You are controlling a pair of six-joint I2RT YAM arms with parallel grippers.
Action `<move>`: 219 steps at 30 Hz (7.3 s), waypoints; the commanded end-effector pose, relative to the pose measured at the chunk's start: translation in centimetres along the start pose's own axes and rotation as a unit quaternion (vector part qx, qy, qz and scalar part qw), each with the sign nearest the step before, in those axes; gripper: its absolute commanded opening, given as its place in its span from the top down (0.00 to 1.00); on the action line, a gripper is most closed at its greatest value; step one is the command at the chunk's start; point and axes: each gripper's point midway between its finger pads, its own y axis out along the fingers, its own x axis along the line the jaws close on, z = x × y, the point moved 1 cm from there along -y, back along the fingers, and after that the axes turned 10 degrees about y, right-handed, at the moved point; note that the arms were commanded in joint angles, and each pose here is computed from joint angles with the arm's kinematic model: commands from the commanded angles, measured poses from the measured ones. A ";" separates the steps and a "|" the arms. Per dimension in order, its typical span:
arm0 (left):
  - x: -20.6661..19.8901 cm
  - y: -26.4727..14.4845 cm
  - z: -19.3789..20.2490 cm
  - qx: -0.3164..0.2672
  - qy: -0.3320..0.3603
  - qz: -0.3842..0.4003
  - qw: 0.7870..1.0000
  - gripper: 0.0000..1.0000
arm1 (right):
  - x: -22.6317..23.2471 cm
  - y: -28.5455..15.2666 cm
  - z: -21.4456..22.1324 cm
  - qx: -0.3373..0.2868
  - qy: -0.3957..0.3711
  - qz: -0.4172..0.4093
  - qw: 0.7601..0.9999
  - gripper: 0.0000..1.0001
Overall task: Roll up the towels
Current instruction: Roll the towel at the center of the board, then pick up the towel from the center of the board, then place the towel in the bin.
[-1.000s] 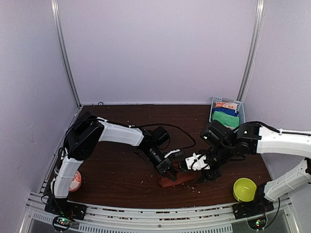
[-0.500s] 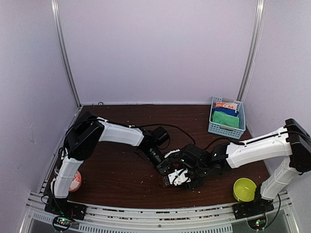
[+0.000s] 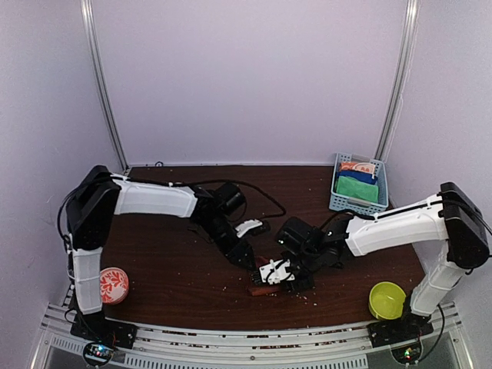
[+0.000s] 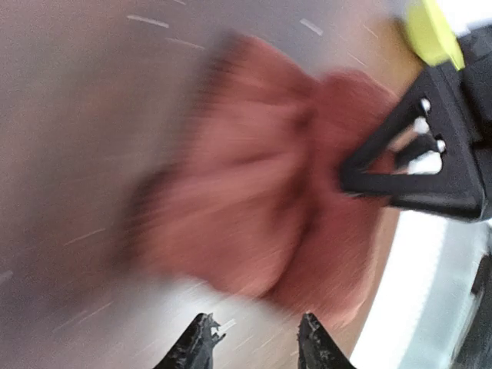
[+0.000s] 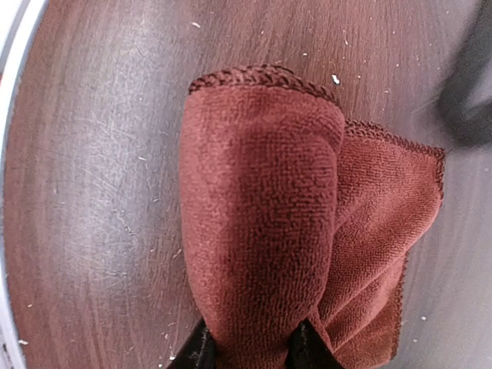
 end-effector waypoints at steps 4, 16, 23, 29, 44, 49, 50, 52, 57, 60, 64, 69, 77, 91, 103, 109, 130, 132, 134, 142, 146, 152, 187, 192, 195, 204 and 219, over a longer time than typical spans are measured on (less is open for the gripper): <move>3.0 -11.2 -2.6 -0.089 0.057 -0.273 0.956 0.62 | 2.8 0.5 3.5 0.064 0.159 -0.241 0.955 0.74; -9.5 -14.5 -6.6 -0.211 0.324 -0.349 0.854 0.47 | -0.8 4.2 6.0 0.122 0.320 -0.381 0.859 0.75; -10.1 -3.9 -5.7 -0.048 0.427 -0.305 0.850 0.45 | -1.6 4.7 5.6 0.114 0.333 -0.376 0.857 0.75; -5.4 0.6 -4.8 0.043 0.437 -0.357 0.824 0.44 | -1.7 4.4 5.4 0.110 0.332 -0.377 0.857 0.74; -2.1 5.4 -2.6 0.089 0.399 -0.335 0.849 0.77 | -2.6 -2.2 1.6 0.019 0.263 -0.398 0.879 0.51; -3.3 5.8 -0.6 0.124 0.368 -0.280 0.878 0.83 | -7.8 -9.3 -1.6 -0.048 0.245 -0.301 0.920 0.42; -3.6 6.0 -0.2 0.132 0.360 -0.264 0.885 0.83 | -9.2 -10.5 -1.7 -0.056 0.249 -0.268 0.929 0.41; -4.3 6.5 0.7 0.146 0.343 -0.229 0.899 0.83 | -11.9 -13.3 -2.0 -0.075 0.266 -0.196 0.941 0.39; -5.6 8.8 2.3 0.174 0.292 -0.130 0.931 0.84 | -15.3 -21.8 -2.8 -0.153 0.258 -0.065 0.952 0.36; -6.0 9.8 2.7 0.176 0.242 -0.060 0.952 0.85 | -14.7 -26.8 -3.7 -0.219 0.245 -0.032 0.944 0.32; -5.2 10.8 3.5 0.197 0.157 0.003 0.968 0.85 | -10.6 -28.5 -3.7 -0.277 0.204 -0.064 0.937 0.00; -4.6 11.3 3.3 0.185 0.086 0.058 0.977 0.85 | -5.1 -25.7 -1.2 -0.260 0.128 -0.110 0.951 0.02; -4.2 11.4 2.8 0.156 0.018 0.119 0.980 0.87 | 0.6 -19.6 1.7 -0.127 0.037 -0.112 0.985 0.36; -3.5 11.6 2.8 0.144 -0.009 0.143 0.979 0.87 | 0.8 -8.4 0.9 -0.051 -0.019 0.037 0.998 0.29; -3.2 11.7 2.3 0.136 -0.018 0.152 0.979 0.84 | 1.5 -1.6 3.0 0.003 -0.012 0.041 0.999 0.24; -3.2 11.4 1.6 0.126 -0.013 0.155 0.980 0.82 | 2.0 0.7 4.0 0.029 -0.010 0.030 0.999 0.40; 4.4 -7.9 -3.8 -0.093 -0.015 -0.101 0.990 0.62 | -2.0 -6.0 3.8 0.054 -0.018 0.069 0.996 0.91; 4.7 -9.3 -4.2 -0.110 -0.014 -0.123 0.986 0.61 | -3.3 -6.3 4.6 0.065 -0.007 0.074 0.995 0.91; 4.7 -10.2 -4.4 -0.123 -0.013 -0.134 0.983 0.62 | -5.2 -6.8 5.5 0.075 0.013 0.080 0.994 0.92; 4.0 -11.3 -4.0 -0.132 -0.001 -0.147 0.980 0.61 | -15.3 -10.8 9.7 0.105 0.078 0.140 0.981 0.92; 3.7 -11.1 -3.3 -0.133 0.001 -0.142 0.981 0.62 | -21.8 -13.9 12.4 0.111 0.127 0.192 0.967 0.94; 3.1 -11.0 -2.9 -0.142 0.003 -0.132 0.981 0.62 | -30.4 -16.6 18.1 0.138 0.194 0.278 0.931 0.95; 3.2 -9.7 -2.0 -0.142 -0.005 -0.113 0.983 0.62 | -26.6 -9.2 28.5 0.220 0.244 0.103 0.939 0.97; 3.4 -9.4 -2.1 -0.140 -0.006 -0.108 0.984 0.62 | -27.6 -7.4 29.9 0.246 0.264 0.094 0.928 0.97; 3.6 -9.2 -2.1 -0.138 -0.007 -0.107 0.985 0.62 | -28.6 -7.3 29.9 0.241 0.261 0.106 0.929 0.97; 3.8 -8.8 -2.0 -0.134 -0.008 -0.106 0.985 0.61 | -27.1 -5.1 30.1 0.231 0.220 0.070 0.945 0.93; 4.0 -8.2 -1.4 -0.128 -0.006 -0.100 0.987 0.62 | -26.3 -8.3 27.9 0.212 0.230 0.007 0.950 0.45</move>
